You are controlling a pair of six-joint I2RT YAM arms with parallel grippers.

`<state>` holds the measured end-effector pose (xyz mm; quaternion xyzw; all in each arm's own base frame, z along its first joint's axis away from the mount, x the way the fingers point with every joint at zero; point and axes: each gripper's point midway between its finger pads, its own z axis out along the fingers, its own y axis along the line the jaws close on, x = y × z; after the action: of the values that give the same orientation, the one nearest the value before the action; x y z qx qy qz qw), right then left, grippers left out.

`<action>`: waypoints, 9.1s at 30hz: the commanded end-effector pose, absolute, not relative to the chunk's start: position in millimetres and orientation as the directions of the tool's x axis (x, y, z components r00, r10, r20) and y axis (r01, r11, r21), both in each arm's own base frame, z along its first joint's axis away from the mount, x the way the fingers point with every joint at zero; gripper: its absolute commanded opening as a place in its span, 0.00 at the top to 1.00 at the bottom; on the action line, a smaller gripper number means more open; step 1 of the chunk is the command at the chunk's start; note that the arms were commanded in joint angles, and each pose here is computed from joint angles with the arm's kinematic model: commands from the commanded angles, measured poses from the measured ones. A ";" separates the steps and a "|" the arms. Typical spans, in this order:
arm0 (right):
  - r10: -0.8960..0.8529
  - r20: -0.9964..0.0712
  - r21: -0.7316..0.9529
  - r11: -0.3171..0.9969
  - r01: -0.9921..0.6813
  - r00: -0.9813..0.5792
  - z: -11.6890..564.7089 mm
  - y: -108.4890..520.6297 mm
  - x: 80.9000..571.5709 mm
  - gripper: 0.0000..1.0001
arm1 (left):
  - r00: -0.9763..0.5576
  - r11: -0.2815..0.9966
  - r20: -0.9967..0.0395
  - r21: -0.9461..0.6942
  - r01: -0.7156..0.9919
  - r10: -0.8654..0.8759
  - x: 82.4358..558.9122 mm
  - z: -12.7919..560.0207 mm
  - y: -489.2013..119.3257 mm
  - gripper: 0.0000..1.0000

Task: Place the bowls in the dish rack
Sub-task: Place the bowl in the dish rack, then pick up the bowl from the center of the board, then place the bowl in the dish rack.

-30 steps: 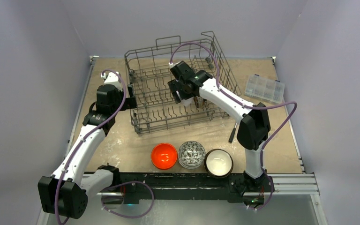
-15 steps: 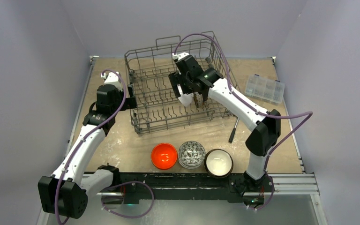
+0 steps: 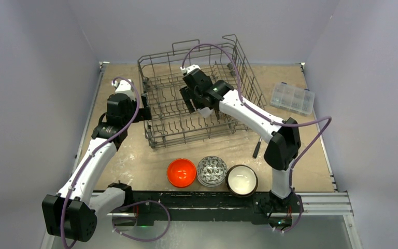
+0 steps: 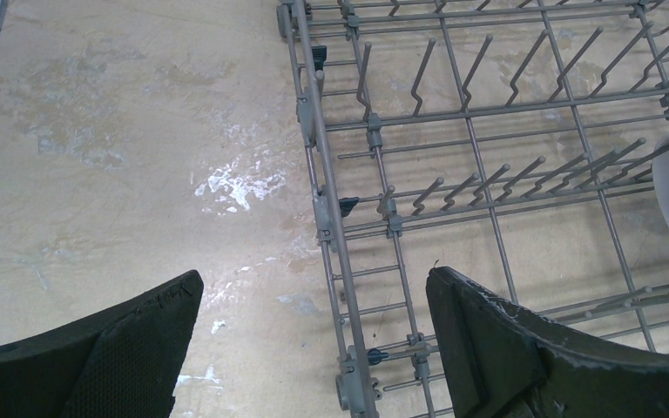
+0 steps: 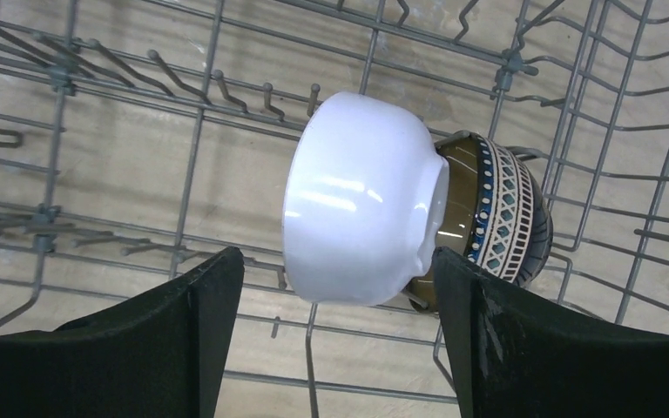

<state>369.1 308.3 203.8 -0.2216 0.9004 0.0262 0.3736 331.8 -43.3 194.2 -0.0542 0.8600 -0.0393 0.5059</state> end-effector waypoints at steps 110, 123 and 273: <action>0.142 -0.703 0.542 0.741 -0.396 -0.697 261.3 200.5 319.3 0.11 | -0.508 0.623 -0.760 -0.178 0.762 0.404 70.6 165.0 -369.1 0.27; 0.130 -0.699 0.545 0.734 -0.406 -0.703 258.9 198.7 318.5 0.11 | -0.472 0.639 -0.721 -0.053 0.768 0.507 76.4 118.8 -383.2 0.55; 0.047 -0.764 0.410 0.805 -0.428 -0.644 287.4 307.5 371.7 1.00 | -0.106 0.971 -0.986 -0.148 0.188 -0.130 411.5 283.0 -118.9 0.01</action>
<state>367.2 300.9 278.1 -0.0854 0.8556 0.3498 0.3719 394.0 -160.9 283.8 0.1004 0.7103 -0.1756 0.6742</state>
